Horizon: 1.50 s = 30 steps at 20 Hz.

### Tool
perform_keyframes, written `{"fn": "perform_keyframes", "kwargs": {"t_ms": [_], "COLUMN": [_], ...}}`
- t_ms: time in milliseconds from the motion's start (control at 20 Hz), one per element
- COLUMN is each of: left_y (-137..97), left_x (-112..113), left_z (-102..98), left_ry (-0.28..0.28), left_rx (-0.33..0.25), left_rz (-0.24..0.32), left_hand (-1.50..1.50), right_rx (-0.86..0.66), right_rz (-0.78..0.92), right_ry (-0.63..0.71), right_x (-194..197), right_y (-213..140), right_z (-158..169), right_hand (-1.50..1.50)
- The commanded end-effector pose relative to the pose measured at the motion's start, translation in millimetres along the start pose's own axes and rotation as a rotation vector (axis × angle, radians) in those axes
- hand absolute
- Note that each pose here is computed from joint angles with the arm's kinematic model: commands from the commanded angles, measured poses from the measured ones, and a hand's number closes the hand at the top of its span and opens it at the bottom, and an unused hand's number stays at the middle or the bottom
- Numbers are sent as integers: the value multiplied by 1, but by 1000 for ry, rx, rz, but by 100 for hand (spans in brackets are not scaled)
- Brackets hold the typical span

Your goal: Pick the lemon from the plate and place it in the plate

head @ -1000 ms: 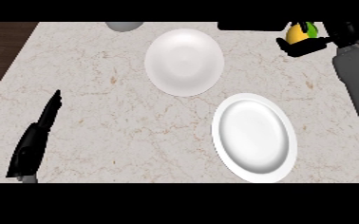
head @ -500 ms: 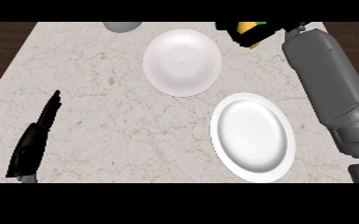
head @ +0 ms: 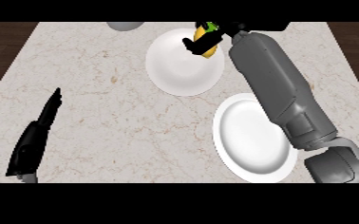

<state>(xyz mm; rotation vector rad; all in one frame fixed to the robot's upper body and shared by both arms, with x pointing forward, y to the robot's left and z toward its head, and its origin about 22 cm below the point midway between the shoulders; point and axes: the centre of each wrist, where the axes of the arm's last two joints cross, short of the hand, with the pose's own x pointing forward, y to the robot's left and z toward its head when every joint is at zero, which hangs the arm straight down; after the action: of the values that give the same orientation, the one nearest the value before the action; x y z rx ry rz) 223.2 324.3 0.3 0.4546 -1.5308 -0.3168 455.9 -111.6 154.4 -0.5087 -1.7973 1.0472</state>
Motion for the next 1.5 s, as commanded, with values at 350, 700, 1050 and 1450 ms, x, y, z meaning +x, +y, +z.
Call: {"fn": "perform_keyframes", "kwargs": {"t_ms": [350,700,1050,1450], "left_y": [2,-1,-6,-5], "left_x": [8,8,1,1], "left_z": [1,-15,-13,-2], "left_ry": [-22,-30,-37,-22], "left_rx": [-24,-30,-19,-30], "left_rz": [-6,5,3,20], "left_hand": [0,0,0,0], "right_rx": [182,118,-90,-341], "right_rz": [-5,-141,-340,-532], "right_ry": [61,274,196,316], "right_x": [1,-10,-8,-57], "right_y": [75,81,70,29], "right_z": [2,7,3,18], "right_hand": [150,-150,-150,-150]}}
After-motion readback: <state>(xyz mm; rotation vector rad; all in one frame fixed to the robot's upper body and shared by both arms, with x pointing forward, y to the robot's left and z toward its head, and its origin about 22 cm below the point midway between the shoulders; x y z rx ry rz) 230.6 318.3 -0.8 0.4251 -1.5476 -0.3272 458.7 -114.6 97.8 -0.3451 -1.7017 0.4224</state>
